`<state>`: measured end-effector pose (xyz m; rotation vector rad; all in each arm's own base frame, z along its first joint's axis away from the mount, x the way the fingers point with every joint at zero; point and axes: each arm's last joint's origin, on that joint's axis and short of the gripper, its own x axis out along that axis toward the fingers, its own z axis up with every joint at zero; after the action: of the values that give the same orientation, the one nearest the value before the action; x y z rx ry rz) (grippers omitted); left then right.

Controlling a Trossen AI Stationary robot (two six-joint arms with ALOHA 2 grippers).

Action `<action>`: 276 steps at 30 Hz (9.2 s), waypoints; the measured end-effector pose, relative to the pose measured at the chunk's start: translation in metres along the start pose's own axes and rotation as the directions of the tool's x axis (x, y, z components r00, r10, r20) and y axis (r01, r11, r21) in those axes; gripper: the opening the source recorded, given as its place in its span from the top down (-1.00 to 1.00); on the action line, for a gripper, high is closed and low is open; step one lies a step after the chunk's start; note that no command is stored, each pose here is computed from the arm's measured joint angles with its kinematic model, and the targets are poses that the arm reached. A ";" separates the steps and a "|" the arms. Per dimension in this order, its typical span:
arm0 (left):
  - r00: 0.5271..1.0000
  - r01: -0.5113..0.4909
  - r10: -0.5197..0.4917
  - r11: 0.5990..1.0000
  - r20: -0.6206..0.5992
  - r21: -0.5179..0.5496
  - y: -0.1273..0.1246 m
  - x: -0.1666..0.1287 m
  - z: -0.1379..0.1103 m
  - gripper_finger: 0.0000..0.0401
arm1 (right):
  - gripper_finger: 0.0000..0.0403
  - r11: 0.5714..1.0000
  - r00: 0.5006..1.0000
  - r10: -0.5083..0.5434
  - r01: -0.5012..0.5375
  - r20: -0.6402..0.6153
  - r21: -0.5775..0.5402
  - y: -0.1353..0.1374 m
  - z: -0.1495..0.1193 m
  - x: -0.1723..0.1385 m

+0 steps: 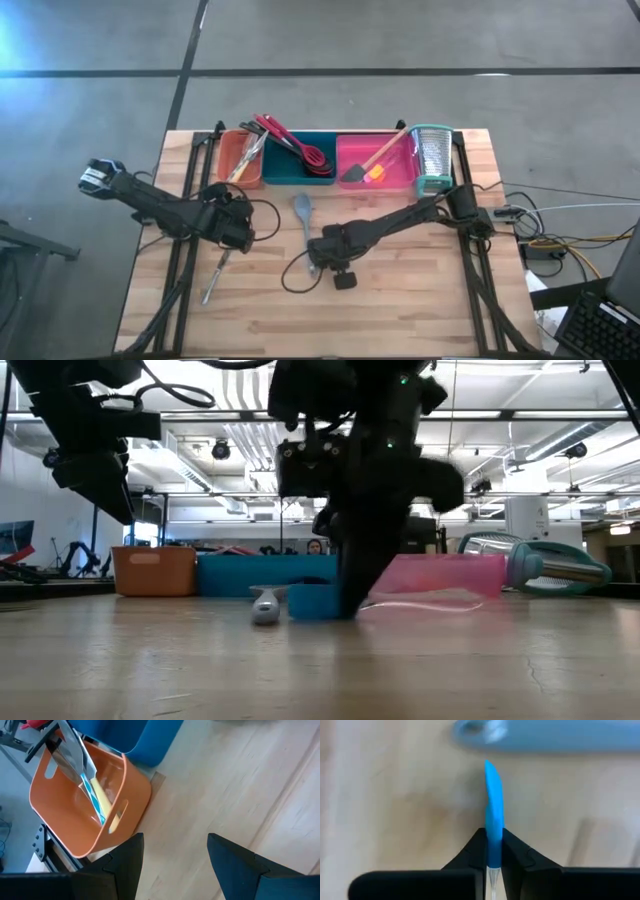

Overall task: Pick & Place Kitchen Items
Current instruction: Put the blue spatula into the red bin, then put the silver knife into the orange bin

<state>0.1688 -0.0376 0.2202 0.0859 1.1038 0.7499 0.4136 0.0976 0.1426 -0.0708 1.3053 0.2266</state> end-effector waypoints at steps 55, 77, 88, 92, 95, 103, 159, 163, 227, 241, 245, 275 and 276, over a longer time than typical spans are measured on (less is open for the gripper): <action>1.000 -0.015 0.015 0.999 0.021 -0.042 -0.003 0.009 -0.006 -0.12 | 0.91 0.764 0.788 -0.593 0.484 -0.167 -0.426 -0.200 -0.163 -0.069; 0.999 0.010 -0.010 1.000 0.048 0.000 -0.006 0.007 -0.001 -0.12 | 0.20 0.757 0.756 -0.644 0.608 -0.119 -0.237 -0.205 -0.125 -0.117; 0.999 0.010 -0.011 1.000 0.049 0.015 -0.006 0.007 -0.001 -0.12 | 0.45 0.822 0.811 -0.529 0.563 -0.248 0.087 -0.170 -0.105 -0.156; 0.999 0.011 -0.012 1.000 0.050 0.023 -0.005 0.006 0.000 -0.12 | 0.63 0.853 0.852 -0.489 0.512 -0.190 0.102 -0.144 -0.091 -0.155; 0.999 0.012 -0.013 1.000 0.052 0.021 -0.005 0.006 0.000 -0.12 | 0.79 0.880 0.877 -0.455 0.470 -0.156 0.072 -0.121 -0.082 -0.149; 0.998 0.019 -0.020 1.000 0.058 0.012 -0.006 0.004 0.002 -0.12 | 0.96 0.909 0.911 -0.405 0.410 -0.078 0.074 -0.048 -0.067 -0.135; 0.711 0.120 -0.359 0.909 -0.604 -0.399 -0.053 -0.011 -0.095 0.34 | 0.96 0.827 0.804 -0.510 0.556 0.306 -0.082 0.035 -0.039 -0.130; 0.697 0.104 -0.335 0.922 -0.634 -0.373 -0.065 -0.003 -0.098 0.42 | 0.96 0.826 0.801 -0.516 0.559 0.304 -0.069 0.030 -0.038 -0.130; 0.436 0.422 -0.358 0.892 -0.826 -0.164 -0.102 -0.014 -0.090 0.71 | 0.96 0.842 0.811 -0.507 0.539 0.291 -0.035 0.032 -0.041 -0.125; 0.337 0.516 -0.391 0.838 -0.856 -0.179 -0.120 0.005 -0.098 0.71 | 0.96 0.842 0.808 -0.506 0.539 0.300 -0.033 0.032 -0.040 -0.126; 0.345 0.562 -0.424 0.808 -0.837 -0.177 -0.124 0.004 -0.090 0.71 | 0.96 0.842 0.808 -0.506 0.539 0.301 -0.032 0.032 -0.040 -0.126; 0.754 0.429 -0.367 0.903 -0.545 -0.014 -0.106 -0.016 -0.029 0.32 | 0.96 0.837 0.808 -0.506 0.545 0.302 -0.057 0.032 -0.040 -0.125; 0.751 0.420 -0.364 0.907 -0.551 -0.027 -0.106 -0.014 -0.031 0.24 | 0.96 0.837 0.808 -0.506 0.545 0.302 -0.058 0.032 -0.040 -0.125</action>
<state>0.1930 -0.1348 0.1723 -0.2951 1.6443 0.3317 0.3385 0.1063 0.2551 -0.5043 0.9429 -0.1493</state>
